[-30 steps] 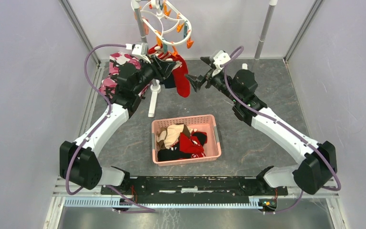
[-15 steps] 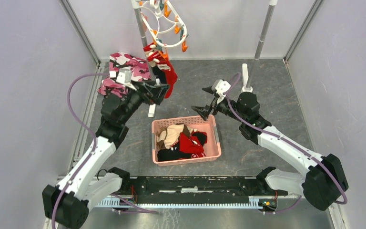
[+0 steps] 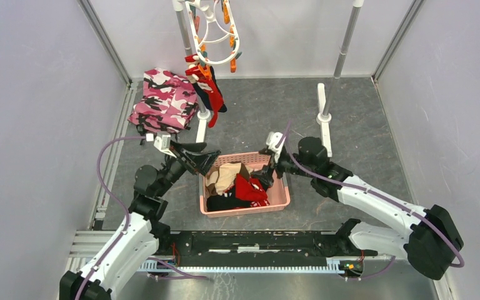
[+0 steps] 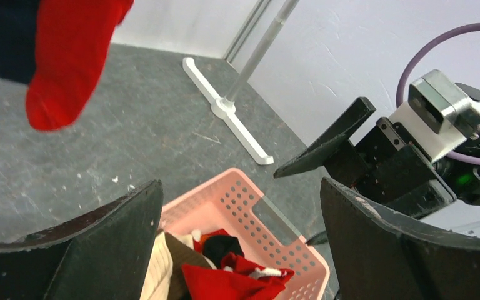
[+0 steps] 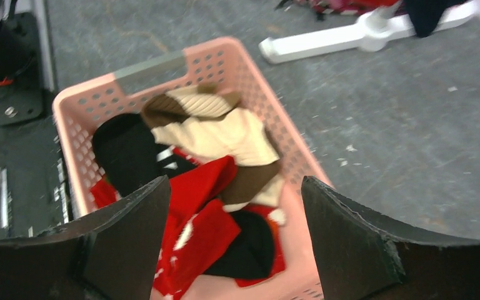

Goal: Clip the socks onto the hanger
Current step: Clamp the sock onto the hanger, then pick up the sock from the bin.

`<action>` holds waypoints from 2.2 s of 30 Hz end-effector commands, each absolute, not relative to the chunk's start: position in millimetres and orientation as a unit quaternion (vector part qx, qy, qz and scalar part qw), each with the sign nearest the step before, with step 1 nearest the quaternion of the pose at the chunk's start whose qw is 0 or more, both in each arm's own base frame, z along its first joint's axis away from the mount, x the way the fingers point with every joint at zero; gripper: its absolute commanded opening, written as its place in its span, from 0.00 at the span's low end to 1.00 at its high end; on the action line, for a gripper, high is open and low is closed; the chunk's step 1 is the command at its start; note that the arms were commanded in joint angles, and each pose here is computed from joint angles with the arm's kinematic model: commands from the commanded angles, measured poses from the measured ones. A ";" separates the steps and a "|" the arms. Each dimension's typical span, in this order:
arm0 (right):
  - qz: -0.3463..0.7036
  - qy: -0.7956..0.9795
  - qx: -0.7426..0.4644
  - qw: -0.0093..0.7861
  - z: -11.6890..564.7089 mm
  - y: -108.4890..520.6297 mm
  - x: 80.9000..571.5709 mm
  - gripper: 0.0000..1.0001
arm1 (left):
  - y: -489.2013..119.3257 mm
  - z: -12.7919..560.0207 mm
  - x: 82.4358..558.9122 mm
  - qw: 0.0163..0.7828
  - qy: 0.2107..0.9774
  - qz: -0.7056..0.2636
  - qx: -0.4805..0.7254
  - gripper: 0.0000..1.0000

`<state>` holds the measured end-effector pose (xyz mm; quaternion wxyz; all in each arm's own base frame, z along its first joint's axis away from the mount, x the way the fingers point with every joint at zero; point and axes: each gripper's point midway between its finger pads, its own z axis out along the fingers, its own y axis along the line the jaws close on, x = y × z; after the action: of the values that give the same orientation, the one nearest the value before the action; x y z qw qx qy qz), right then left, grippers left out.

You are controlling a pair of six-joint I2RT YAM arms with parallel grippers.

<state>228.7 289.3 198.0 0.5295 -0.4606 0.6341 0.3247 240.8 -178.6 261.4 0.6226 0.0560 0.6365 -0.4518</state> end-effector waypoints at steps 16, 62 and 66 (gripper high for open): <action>0.251 0.732 -0.483 0.409 104.8 297.5 217.3 0.49 | -181.8 215.3 238.5 0.564 0.660 -0.496 -0.009 0.99; 0.344 0.479 -0.425 0.687 369.3 328.7 228.8 0.00 | -227.1 281.1 210.8 0.718 0.416 -0.471 0.300 0.92; 0.368 0.469 -0.434 0.675 369.8 336.3 223.5 0.00 | -232.4 290.5 217.7 0.729 0.401 -0.460 0.311 0.92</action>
<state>232.2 327.7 338.9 0.6641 -0.4357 0.5101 0.3299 221.9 -230.2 245.6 0.6589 0.2520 0.5011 -0.5012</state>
